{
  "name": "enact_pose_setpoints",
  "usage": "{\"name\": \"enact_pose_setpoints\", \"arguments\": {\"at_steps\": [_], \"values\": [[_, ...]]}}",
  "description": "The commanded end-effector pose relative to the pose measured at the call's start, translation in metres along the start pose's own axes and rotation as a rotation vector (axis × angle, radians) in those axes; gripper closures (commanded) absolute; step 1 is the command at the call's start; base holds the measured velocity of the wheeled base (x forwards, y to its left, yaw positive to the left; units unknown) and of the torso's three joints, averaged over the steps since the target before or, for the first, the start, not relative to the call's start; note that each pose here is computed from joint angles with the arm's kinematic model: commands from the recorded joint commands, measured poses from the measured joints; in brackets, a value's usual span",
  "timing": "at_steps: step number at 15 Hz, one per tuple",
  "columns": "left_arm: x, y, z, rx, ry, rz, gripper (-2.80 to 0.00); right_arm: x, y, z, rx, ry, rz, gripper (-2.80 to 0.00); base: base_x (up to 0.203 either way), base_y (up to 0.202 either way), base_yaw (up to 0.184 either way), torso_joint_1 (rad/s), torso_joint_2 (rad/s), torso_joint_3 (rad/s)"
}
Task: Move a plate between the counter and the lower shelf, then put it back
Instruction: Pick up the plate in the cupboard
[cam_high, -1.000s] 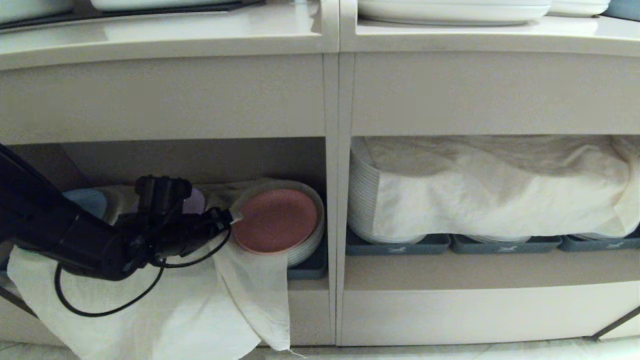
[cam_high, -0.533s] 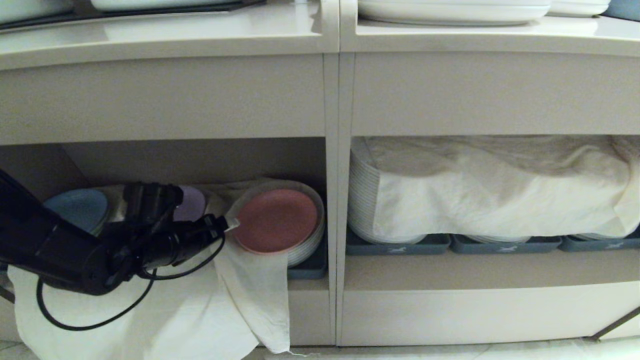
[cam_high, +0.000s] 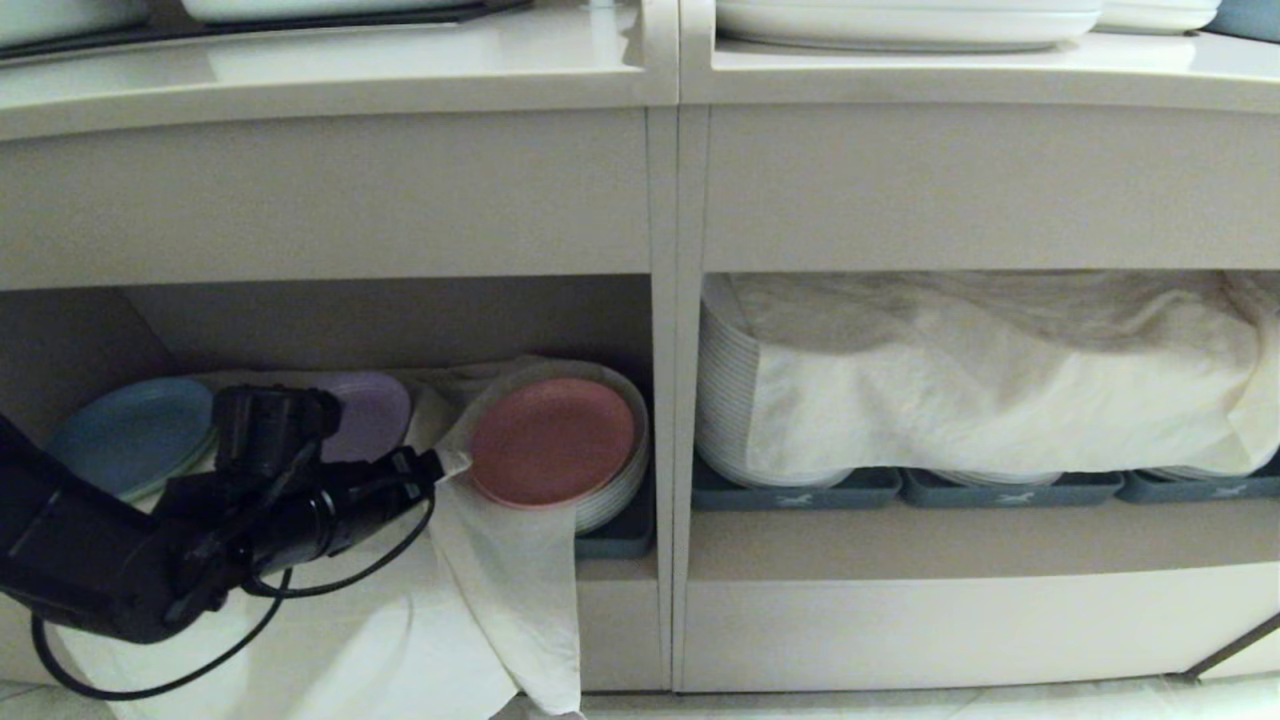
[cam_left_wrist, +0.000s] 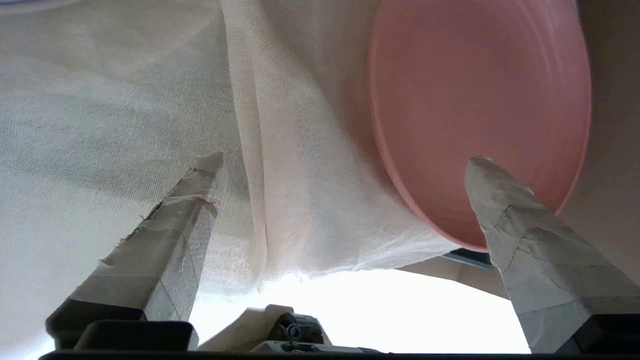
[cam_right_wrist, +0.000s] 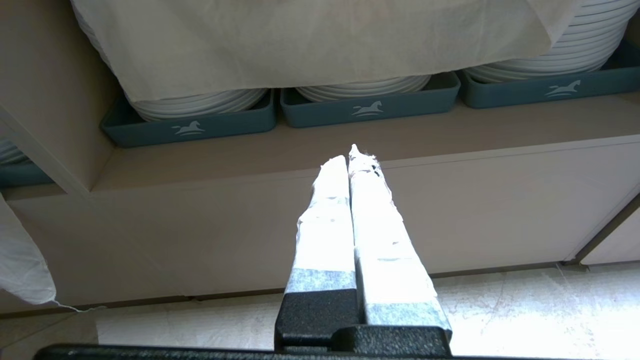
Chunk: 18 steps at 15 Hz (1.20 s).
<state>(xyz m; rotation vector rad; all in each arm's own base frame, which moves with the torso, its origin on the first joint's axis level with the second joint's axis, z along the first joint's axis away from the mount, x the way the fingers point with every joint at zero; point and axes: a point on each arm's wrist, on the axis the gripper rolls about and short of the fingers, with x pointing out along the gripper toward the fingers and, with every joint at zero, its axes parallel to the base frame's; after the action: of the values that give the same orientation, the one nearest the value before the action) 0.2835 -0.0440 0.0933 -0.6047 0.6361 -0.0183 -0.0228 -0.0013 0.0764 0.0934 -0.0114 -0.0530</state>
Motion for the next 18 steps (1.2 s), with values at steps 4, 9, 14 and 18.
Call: {"name": "enact_pose_setpoints", "arguments": {"at_steps": [4, 9, 14, 18], "values": [[-0.006, -0.003, 0.001, -0.003, -0.008, -0.024, 0.0, 0.0, 0.0, 0.0, 0.0, 0.0, 0.0, 0.0, 0.0, 0.0, 0.0, 0.0, 0.0, 0.0], [-0.017, -0.001, -0.006, -0.003, 0.008, -0.033, 0.0, 0.0, 0.0, 0.0, 0.0, 0.0, 0.0, 0.0, 0.0, 0.0, 0.0, 0.0, 0.0, 0.0], [-0.031, -0.001, -0.014, 0.004, 0.021, -0.043, 0.0, 0.0, 0.0, 0.0, 0.0, 0.0, 0.0, 0.0, 0.0, 0.0, 0.0, 0.0, 0.0, 0.0], [-0.042, 0.001, -0.024, 0.015, 0.037, -0.048, 0.0, 0.0, 0.0, 0.0, 0.0, 0.0, 0.0, 0.0, 0.0, 0.0, 0.0, 0.0, 0.0, 0.0]]}}
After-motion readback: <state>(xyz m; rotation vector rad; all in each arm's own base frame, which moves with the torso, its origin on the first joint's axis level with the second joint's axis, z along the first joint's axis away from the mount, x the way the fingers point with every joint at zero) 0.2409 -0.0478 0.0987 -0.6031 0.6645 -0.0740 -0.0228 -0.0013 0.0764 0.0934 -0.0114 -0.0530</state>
